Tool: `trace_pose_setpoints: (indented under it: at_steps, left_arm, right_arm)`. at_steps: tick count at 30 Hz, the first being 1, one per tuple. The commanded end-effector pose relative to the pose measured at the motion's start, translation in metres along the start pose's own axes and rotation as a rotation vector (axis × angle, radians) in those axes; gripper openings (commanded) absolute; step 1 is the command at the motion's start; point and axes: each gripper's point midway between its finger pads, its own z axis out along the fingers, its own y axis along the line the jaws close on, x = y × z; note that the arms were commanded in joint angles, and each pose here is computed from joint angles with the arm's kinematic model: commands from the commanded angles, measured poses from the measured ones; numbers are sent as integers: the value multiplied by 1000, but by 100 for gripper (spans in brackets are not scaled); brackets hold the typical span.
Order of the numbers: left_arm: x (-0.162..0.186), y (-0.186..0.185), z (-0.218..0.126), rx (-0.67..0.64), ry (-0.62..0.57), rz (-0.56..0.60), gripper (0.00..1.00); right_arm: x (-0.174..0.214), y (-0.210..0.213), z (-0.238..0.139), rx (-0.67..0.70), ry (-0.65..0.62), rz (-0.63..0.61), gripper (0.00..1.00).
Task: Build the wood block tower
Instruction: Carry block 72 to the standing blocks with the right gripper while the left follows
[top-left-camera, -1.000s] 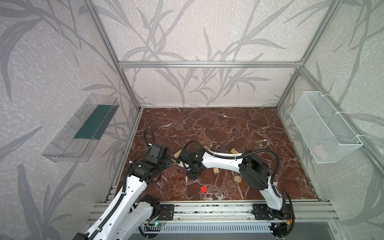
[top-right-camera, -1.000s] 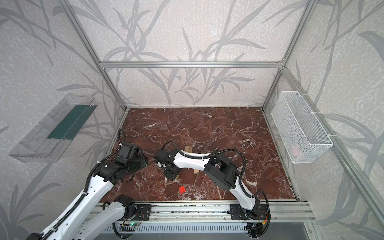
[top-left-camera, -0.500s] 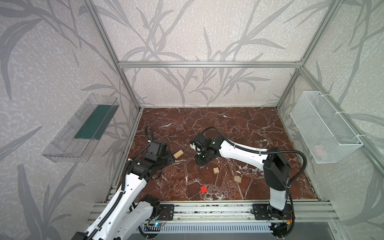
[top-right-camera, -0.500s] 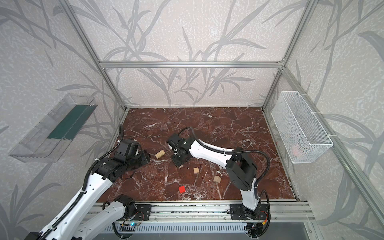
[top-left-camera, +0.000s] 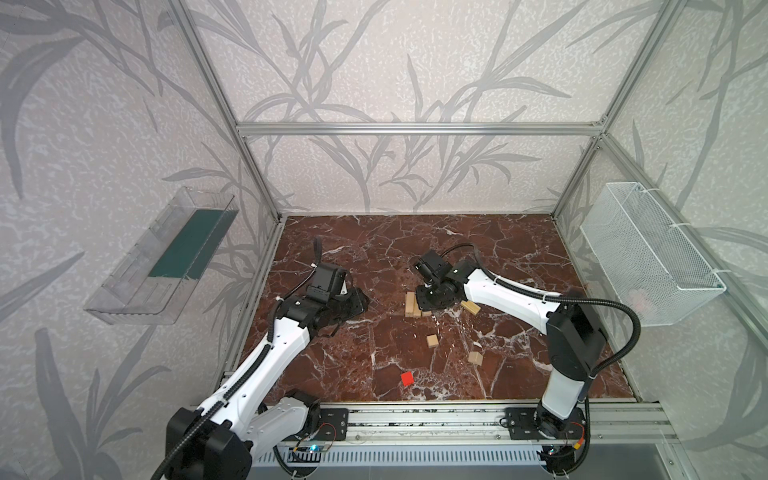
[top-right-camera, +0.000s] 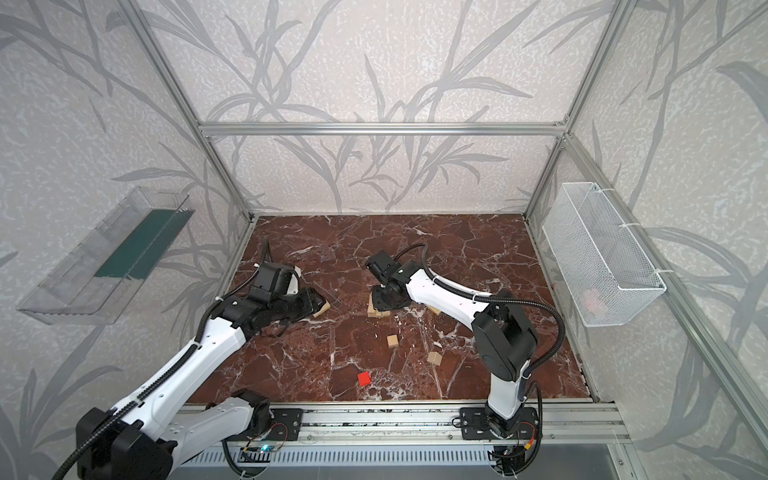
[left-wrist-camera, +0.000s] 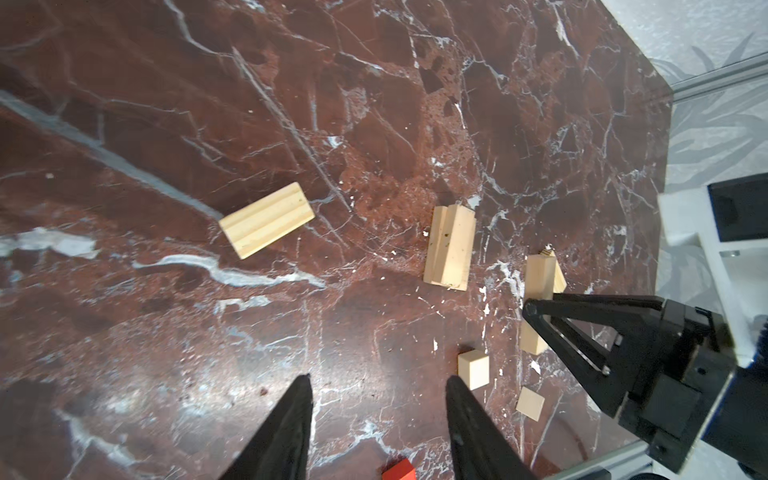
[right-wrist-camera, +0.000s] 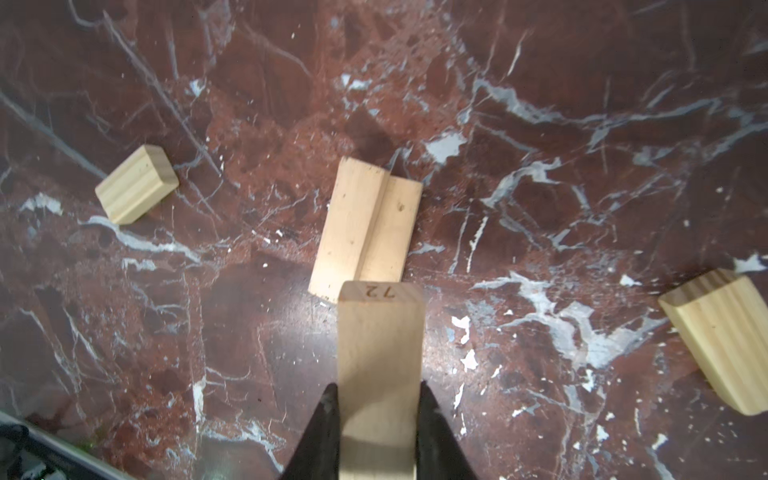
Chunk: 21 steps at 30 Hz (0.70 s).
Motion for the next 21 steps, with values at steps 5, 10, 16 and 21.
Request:
trace_pose_setpoints:
  at_steps: [5,10,16,21]
  left_arm:
    - [-12,-20,24,95,-1,13,51]
    - [-12,-21,38,98,14,1,51]
    - [-10,-20,53,90,53,-8,51]
    - [-7,-17,60,79,75,-8,51]
  right_arm:
    - [-20,-12,23,77,-58,86,9]
    - [-24,-13,36,80,-59,93,9]
    - [-25,-11,49,82,-45,90,9]
    - [-25,-12,56,92,-37,91,8]
